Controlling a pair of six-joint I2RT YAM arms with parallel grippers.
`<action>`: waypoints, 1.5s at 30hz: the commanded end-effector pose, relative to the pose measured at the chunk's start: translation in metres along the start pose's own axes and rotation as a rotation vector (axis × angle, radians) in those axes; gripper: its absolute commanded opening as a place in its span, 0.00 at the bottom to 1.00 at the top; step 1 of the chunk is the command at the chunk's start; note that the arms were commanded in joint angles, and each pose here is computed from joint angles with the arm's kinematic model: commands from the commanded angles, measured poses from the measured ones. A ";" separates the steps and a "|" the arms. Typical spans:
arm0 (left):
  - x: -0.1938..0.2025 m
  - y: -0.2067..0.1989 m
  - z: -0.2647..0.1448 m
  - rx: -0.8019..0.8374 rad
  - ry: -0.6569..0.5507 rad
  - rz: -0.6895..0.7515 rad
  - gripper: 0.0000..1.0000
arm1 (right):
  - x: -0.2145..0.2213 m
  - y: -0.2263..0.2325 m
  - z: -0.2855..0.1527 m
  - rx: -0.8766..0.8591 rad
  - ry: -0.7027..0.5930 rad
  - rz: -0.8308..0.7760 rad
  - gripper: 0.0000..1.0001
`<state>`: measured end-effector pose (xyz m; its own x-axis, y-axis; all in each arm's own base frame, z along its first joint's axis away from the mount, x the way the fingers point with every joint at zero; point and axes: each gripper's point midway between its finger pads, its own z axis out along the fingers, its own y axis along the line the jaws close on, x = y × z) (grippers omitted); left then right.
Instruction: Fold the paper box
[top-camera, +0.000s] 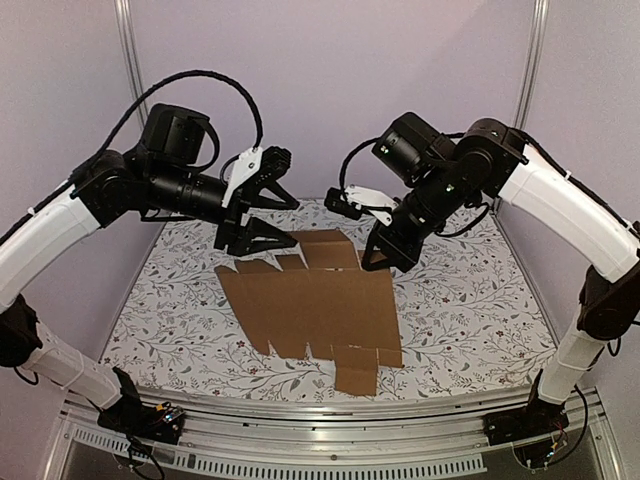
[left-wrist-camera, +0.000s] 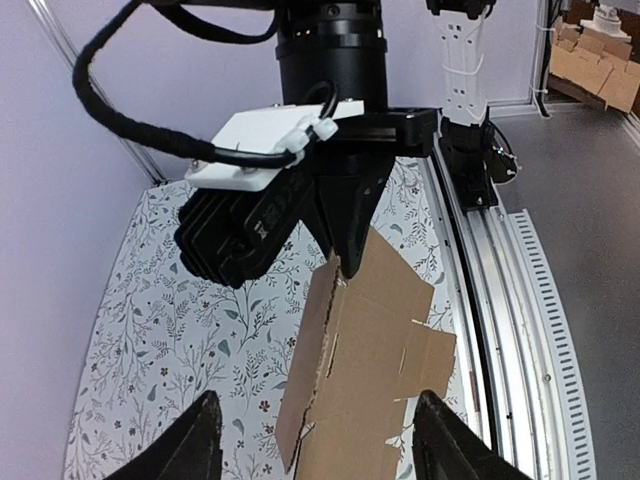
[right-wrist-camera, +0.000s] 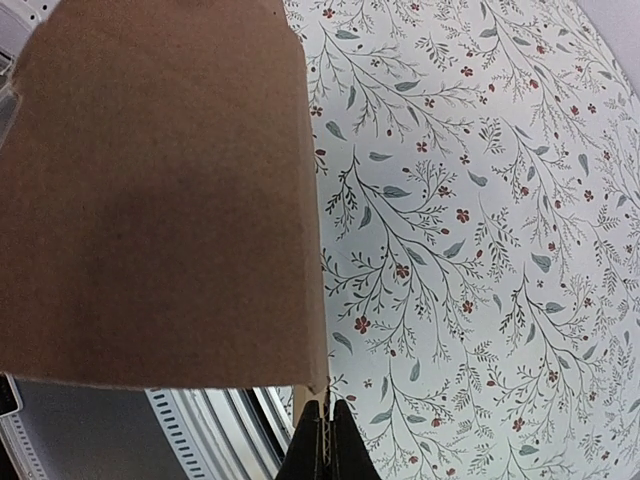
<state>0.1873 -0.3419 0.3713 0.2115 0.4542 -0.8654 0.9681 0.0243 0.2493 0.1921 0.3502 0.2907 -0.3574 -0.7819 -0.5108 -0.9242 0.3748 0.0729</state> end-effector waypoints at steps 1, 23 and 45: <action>-0.001 -0.006 0.015 0.062 0.009 0.019 0.58 | 0.006 0.010 -0.003 -0.018 0.042 -0.024 0.00; 0.018 -0.008 0.040 0.094 0.126 0.044 0.03 | -0.003 0.014 -0.012 -0.019 -0.010 -0.033 0.00; 0.003 0.020 0.005 -0.230 -0.049 -0.075 0.00 | 0.021 -0.020 -0.060 0.273 -0.205 -0.060 0.75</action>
<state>0.2023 -0.3452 0.3457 0.1952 0.5144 -0.8350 0.9446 0.1305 0.3012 0.1888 0.3042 0.3113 -0.3004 -0.7519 -0.5868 -0.8910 0.4408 -0.1087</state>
